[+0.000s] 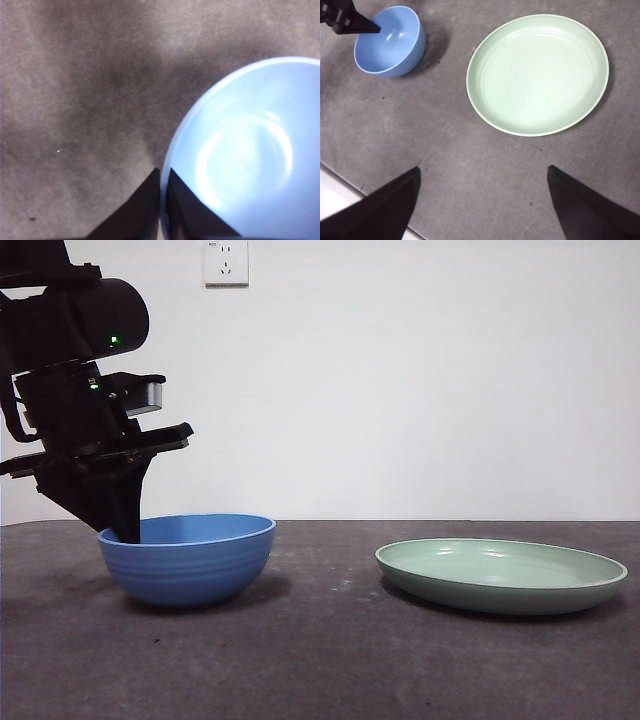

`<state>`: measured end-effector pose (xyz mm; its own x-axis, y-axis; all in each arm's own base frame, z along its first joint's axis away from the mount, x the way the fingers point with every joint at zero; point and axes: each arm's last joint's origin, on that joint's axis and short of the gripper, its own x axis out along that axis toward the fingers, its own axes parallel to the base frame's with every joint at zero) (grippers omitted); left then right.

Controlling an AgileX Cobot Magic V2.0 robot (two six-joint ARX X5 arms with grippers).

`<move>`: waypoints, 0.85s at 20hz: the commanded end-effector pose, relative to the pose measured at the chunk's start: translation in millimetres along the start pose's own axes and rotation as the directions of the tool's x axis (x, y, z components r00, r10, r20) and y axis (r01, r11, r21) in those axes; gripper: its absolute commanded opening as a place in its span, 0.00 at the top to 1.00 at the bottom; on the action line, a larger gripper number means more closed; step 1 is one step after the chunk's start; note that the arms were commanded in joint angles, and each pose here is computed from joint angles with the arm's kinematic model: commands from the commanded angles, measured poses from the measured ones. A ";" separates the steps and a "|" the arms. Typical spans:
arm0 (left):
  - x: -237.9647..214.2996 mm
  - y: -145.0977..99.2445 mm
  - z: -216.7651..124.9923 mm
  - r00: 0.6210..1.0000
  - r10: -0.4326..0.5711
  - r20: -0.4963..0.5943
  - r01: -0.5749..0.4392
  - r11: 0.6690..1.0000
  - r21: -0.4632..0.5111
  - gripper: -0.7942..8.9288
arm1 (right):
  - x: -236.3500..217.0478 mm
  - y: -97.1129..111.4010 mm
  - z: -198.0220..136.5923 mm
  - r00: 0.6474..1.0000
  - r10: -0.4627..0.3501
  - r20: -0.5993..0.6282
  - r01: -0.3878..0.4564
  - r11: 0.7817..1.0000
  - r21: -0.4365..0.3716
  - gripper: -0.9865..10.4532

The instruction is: Pick up the blue bowl, put it on the green plate, put it on desk

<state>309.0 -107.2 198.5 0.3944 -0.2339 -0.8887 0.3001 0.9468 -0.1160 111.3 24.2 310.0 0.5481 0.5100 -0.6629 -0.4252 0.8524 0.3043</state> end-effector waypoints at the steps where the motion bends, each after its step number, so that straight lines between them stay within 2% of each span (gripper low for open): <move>1: -6.7 -5.1 11.5 0.999 -0.006 0.040 0.007 1.000 -0.009 0.91 | -3.0 1.8 4.3 1.000 0.003 0.020 -0.002 1.000 -0.016 0.56; 6: -47.9 -31.8 40.3 0.992 -0.058 0.112 0.053 0.998 0.045 0.91 | -3.0 1.8 4.3 1.000 0.003 0.020 -0.002 1.000 -0.016 0.56; 11: -82.3 -81.3 64.4 0.961 -0.158 0.229 0.126 0.981 0.149 0.91 | -3.0 1.8 4.3 1.000 0.002 0.020 -0.002 1.000 -0.004 0.56; 14: -81.6 -107.8 70.4 0.946 -0.210 0.248 0.161 0.966 0.201 0.91 | -3.0 1.8 4.4 1.000 0.002 0.020 -0.002 1.000 -0.005 0.56; 17: -64.8 -131.1 79.5 0.947 -0.236 0.219 0.186 0.956 0.227 0.91 | -3.0 1.8 4.4 1.000 0.002 0.020 -0.002 1.000 -0.002 0.56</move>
<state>309.8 -227.2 309.3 0.4981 -0.4869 -0.7176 0.5589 0.8129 -0.1637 111.4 24.2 310.0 0.5483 0.5101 -0.6627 -0.4228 0.8528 0.3065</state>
